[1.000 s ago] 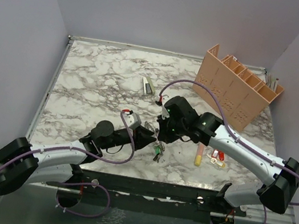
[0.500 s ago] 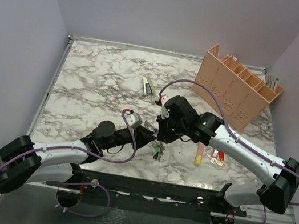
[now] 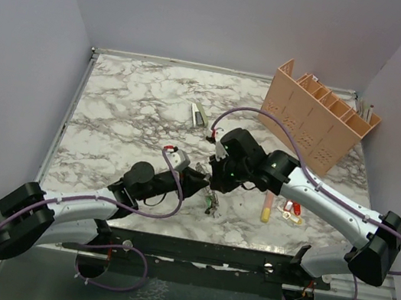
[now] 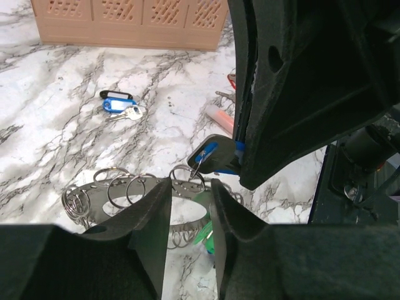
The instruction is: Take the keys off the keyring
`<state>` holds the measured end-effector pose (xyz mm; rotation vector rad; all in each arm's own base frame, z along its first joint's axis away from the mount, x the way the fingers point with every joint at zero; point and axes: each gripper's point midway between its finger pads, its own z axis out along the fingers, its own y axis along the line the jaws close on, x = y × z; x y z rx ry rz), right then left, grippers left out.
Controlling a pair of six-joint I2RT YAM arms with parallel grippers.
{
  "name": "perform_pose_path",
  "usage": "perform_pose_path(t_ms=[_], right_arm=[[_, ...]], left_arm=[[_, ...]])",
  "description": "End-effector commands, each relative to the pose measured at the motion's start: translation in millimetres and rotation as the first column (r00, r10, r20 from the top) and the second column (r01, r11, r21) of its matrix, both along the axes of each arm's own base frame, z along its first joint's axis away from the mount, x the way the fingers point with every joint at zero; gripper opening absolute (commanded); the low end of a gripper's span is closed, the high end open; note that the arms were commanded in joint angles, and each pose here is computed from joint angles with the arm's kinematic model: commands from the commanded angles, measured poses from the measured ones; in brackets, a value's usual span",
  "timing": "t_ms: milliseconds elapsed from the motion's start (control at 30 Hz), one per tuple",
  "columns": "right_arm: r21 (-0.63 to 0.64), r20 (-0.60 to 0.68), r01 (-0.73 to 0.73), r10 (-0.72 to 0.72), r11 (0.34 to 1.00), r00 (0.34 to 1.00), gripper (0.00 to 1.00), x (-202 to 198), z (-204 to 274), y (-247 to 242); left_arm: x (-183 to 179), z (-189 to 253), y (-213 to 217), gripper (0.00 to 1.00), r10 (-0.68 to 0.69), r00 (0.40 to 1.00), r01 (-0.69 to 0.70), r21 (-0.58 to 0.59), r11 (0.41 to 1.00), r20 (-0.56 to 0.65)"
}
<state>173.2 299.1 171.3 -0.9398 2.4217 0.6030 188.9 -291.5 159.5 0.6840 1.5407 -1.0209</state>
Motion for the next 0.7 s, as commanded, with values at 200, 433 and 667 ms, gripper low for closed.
perform_pose_path(t_ms=[200,433,667], right_arm=[[-0.107,0.137,-0.144,0.158,0.984,0.978,0.01,3,14,-24],[-0.215,0.181,-0.282,0.322,0.935,0.929,0.00,5,18,-37],[-0.207,0.298,-0.419,0.465,0.884,0.834,0.01,4,48,-35]], left_arm=[[-11,26,6,0.43,-0.033,0.992,0.039,-0.043,0.998,0.124],[-9,35,7,0.44,-0.027,0.984,0.033,-0.030,0.999,0.179],[-12,45,5,0.48,-0.059,0.969,0.064,-0.014,0.998,0.240]])
